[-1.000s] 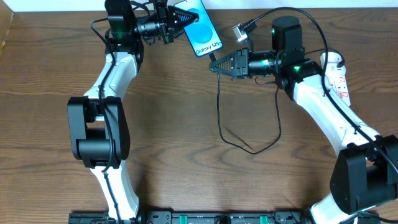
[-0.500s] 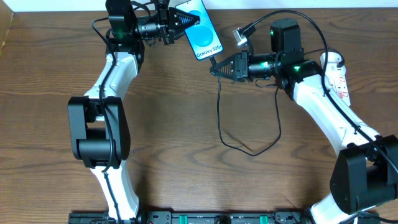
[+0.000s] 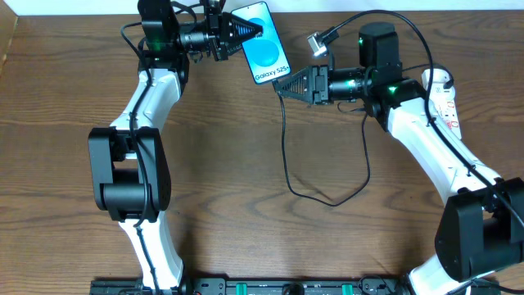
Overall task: Plug charger to phone and switch on socket
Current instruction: 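Open the right gripper off the plug and lower the phone with the left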
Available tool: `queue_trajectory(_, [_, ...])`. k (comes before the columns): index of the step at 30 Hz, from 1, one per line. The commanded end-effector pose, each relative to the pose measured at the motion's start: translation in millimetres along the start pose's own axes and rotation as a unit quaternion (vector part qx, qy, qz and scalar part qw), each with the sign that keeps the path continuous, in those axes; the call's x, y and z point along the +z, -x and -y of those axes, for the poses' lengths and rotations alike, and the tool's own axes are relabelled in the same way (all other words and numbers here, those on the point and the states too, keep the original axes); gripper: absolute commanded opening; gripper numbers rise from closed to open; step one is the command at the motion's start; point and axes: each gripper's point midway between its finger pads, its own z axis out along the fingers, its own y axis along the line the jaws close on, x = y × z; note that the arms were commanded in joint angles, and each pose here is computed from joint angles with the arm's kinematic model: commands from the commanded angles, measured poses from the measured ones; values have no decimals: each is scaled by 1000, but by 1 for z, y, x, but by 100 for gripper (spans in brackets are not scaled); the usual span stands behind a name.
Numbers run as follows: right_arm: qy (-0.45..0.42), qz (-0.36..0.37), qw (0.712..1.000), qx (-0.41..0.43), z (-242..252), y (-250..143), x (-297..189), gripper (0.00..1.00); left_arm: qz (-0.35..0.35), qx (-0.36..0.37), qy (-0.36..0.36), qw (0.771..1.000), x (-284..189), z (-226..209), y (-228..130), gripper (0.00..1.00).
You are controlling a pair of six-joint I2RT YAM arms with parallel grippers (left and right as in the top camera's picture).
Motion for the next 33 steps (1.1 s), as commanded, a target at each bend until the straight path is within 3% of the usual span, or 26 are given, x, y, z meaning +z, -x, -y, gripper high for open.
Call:
queue_trajectory(1, [9, 3, 1000, -6, 1, 6, -9, 44, -15, 51, -4, 999, -2, 16, -6, 7])
queue_trajectory(6, [-2, 27, 1000, 0, 11, 17, -27, 50, -16, 60, -2, 998, -3, 8, -8, 7])
queue_trajectory(13, [-65, 62, 996, 6, 41, 27, -45, 57, -12, 9, 8, 1000, -1, -18, -15, 7])
queue_trajectory(19, [-144, 63, 987, 21, 73, 17, -52, 57, 21, -22, 27, 999, 1, -39, -11, 7])
queue_trajectory(28, [-223, 53, 972, 44, 102, 2, -61, 56, 6, -10, 28, 1000, 25, -42, -21, 7])
queue_trajectory(33, [-241, 45, 968, 52, 109, -5, -64, 56, 60, -42, 72, 995, 27, -65, -8, 7])
